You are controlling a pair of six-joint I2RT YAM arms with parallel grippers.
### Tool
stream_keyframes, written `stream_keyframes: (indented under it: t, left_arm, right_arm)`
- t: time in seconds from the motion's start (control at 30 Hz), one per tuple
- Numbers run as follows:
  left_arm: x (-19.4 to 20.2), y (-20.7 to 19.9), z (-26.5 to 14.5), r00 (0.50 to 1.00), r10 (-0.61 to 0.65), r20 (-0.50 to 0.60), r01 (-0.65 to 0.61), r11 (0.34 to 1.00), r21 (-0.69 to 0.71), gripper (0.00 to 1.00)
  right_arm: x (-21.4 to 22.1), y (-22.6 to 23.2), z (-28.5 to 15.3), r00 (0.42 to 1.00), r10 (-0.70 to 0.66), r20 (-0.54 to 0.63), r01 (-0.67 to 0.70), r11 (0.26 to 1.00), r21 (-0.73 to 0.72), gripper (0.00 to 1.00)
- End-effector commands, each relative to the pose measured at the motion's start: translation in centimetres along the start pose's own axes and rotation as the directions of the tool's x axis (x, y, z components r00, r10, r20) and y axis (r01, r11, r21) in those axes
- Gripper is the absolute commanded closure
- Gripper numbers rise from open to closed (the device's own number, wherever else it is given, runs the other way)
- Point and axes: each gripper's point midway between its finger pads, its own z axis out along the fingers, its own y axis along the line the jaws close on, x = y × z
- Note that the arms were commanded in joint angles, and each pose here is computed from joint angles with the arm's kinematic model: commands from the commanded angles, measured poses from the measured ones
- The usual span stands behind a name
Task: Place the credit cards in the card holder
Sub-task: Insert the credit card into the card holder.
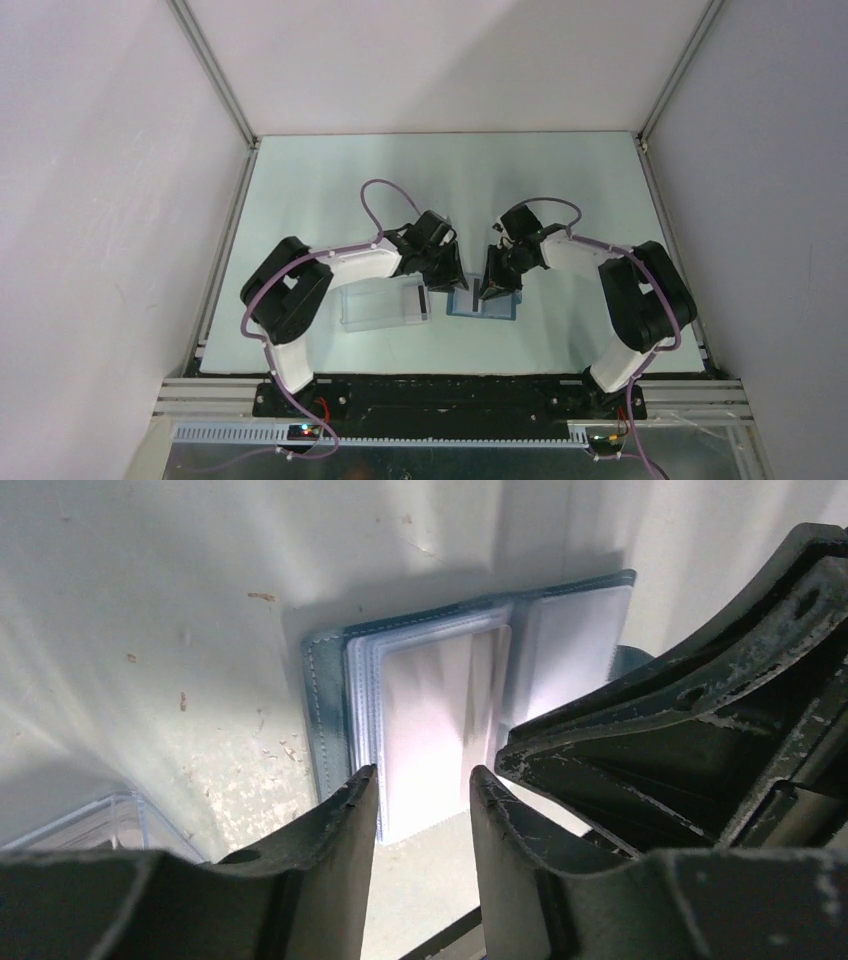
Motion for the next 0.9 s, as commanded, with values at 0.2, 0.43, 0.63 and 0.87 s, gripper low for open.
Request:
stream_keyframes:
  t: [0.2, 0.43, 0.63, 0.87]
  left_arm:
    - [-0.7, -0.8, -1.6, 1.000, 0.015, 0.025, -0.016, 0.999, 0.036, 0.56]
    - [-0.1, -0.5, -0.9, 1.000, 0.007, -0.011, -0.006, 0.999, 0.034, 0.60]
    - [-0.1, -1.3, -0.8, 1.000, 0.014, -0.027, -0.013, 0.998, 0.056, 0.68]
    - [-0.2, -0.8, -0.6, 1.000, 0.016, -0.011, -0.016, 0.999, 0.032, 0.65]
  right_arm:
    - [-0.8, -0.6, -0.3, 0.998, -0.055, 0.023, 0.053, 0.997, 0.053, 1.00]
    - [-0.4, -1.7, 0.9, 0.997, -0.060, -0.043, 0.064, 0.995, 0.075, 1.00]
    - [-0.1, -1.6, 1.2, 0.997, -0.056, -0.045, 0.059, 0.997, 0.057, 1.00]
    - [-0.2, -1.8, 1.3, 0.997, -0.054, -0.054, 0.057, 0.997, 0.055, 1.00]
